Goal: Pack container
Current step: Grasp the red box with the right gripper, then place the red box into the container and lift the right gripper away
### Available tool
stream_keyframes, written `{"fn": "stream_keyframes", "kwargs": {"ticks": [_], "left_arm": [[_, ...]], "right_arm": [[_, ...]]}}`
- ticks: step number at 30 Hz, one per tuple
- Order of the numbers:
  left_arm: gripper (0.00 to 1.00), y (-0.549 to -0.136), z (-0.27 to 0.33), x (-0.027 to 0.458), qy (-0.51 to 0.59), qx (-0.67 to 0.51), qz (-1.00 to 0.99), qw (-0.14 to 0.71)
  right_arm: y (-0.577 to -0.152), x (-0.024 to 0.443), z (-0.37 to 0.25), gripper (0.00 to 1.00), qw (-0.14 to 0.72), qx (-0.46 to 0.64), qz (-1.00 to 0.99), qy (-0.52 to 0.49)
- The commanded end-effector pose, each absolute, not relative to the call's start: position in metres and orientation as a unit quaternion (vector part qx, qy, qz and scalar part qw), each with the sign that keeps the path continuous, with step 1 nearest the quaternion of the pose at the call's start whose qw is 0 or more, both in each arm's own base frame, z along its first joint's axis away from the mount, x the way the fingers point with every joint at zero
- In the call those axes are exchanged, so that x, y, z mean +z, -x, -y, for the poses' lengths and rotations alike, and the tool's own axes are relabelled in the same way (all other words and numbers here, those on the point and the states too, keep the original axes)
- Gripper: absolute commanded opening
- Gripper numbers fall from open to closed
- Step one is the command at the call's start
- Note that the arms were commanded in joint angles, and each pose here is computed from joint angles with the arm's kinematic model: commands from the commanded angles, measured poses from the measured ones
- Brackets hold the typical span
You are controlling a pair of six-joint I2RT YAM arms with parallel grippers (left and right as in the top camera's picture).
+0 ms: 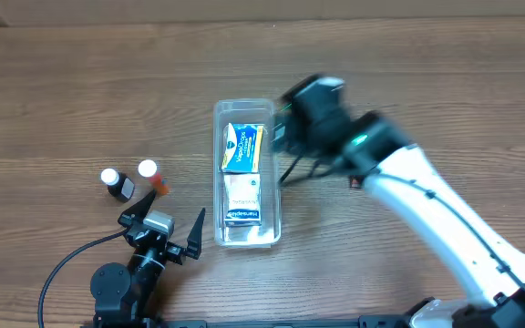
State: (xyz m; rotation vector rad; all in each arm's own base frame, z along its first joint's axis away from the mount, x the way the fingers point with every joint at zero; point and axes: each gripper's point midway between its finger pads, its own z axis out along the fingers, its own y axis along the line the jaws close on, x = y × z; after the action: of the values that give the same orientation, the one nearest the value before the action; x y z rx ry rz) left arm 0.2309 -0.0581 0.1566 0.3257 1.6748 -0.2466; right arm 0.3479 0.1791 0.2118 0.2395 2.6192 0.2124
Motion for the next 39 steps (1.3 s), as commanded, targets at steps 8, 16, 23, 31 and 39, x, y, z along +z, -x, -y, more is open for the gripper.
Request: {"fn": "stream_keyframes", "kwargs": {"ticks": [8, 16, 23, 31, 39], "left_arm": [[1.0, -0.23, 0.061, 0.158, -0.144, -0.117, -0.734, 0.653], [1.0, -0.23, 0.061, 0.158, -0.144, -0.117, -0.734, 0.653], [1.0, -0.23, 0.061, 0.158, -0.144, -0.117, -0.734, 0.653], [1.0, -0.23, 0.061, 0.158, -0.144, -0.117, -0.734, 0.653], [1.0, -0.23, 0.061, 0.158, -0.144, -0.117, -0.734, 0.653]], "right_arm": [[-0.368, 0.099, -0.076, 1.0, 0.089, 0.025, -0.992, -0.088], [-0.363, 0.04, -0.056, 1.0, 0.024, -0.004, -0.996, -0.081], [-0.353, 0.004, -0.049, 1.0, -0.013, -0.029, -0.995, -0.099], [-0.351, 0.005, -0.049, 0.72, -0.011, -0.026, -0.993, -0.111], [-0.37, 0.115, -0.092, 0.71, 0.077, 0.032, -0.994, -0.069]]}}
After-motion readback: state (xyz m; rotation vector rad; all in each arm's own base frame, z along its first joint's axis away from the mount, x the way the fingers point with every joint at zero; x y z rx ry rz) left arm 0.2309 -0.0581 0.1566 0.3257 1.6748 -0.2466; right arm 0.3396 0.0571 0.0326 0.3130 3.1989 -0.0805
